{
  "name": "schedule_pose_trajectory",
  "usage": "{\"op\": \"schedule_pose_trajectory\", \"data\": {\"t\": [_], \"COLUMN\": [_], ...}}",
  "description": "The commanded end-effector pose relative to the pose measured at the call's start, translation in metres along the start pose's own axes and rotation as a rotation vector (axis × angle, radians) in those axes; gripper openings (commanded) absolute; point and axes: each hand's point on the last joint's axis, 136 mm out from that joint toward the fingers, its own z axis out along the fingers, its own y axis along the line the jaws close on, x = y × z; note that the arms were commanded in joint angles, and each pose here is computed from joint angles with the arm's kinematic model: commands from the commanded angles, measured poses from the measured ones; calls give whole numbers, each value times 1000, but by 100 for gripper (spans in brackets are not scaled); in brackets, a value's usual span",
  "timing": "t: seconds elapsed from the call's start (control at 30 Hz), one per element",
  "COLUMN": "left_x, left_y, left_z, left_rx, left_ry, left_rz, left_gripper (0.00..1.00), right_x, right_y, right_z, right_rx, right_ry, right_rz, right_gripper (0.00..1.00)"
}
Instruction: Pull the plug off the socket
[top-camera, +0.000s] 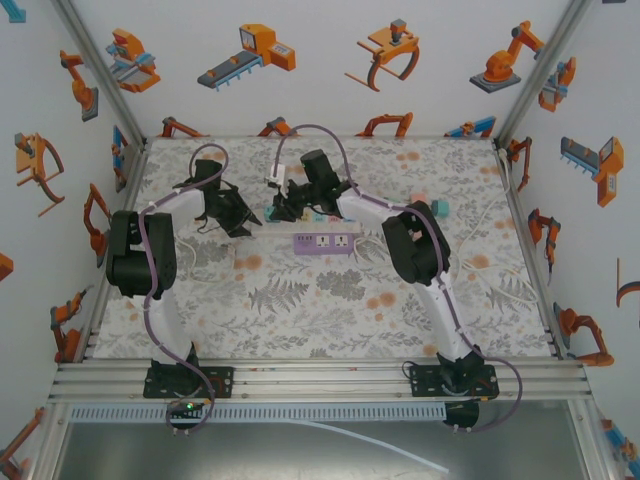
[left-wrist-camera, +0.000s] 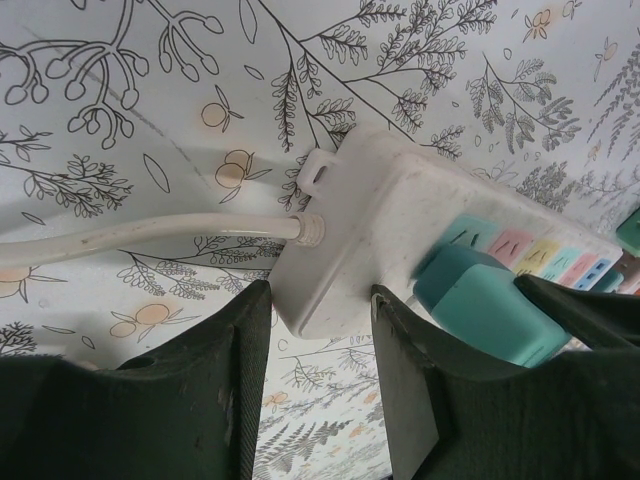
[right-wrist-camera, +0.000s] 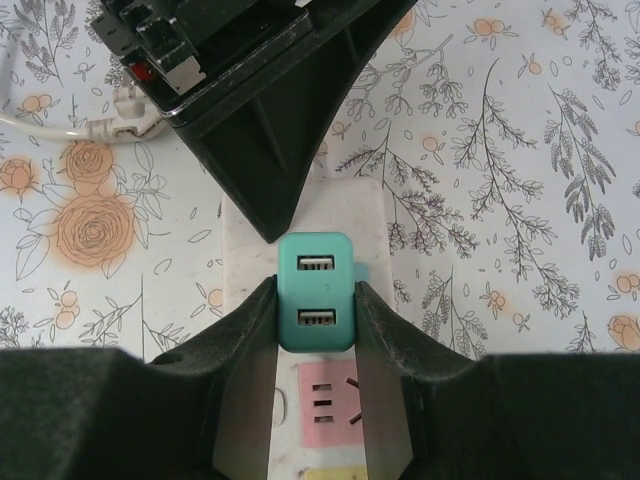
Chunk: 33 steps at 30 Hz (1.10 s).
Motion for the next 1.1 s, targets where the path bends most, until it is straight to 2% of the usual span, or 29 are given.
{"op": "schedule_pose_trajectory", "data": {"t": [0.0,0.4,0.57,0.67,0.9,1.0,1.07], "left_x": [24,22,16,10,-6,-7,-2], "left_y": [44,39,25,11,-29,-53,-76], "left_z": [16,8,-8,-27,-92,-125,-149], "left_rx": [-161,-146,-106,-68,47,136,244], "left_ry": [68,54,20,-18,-167,-232,-258], "left_rz": [-28,-23,-6,24,121,187,258], "left_gripper": [44,44,55,64,74,78,82], "right_x": [-78,-101,-131,-151,-179,-186,-186], "right_y": [-8,-14,-22,-26,-33,-33,-35], "right_z": [-26,-37,-58,-78,-136,-166,-187], "right_rx": [31,60,151,225,393,453,509], "right_ry": [-112,-153,-223,-278,-369,-422,-451], "right_rz": [-158,-145,-112,-77,30,92,143], "right_gripper": [0,0,0,0,0,0,0]}}
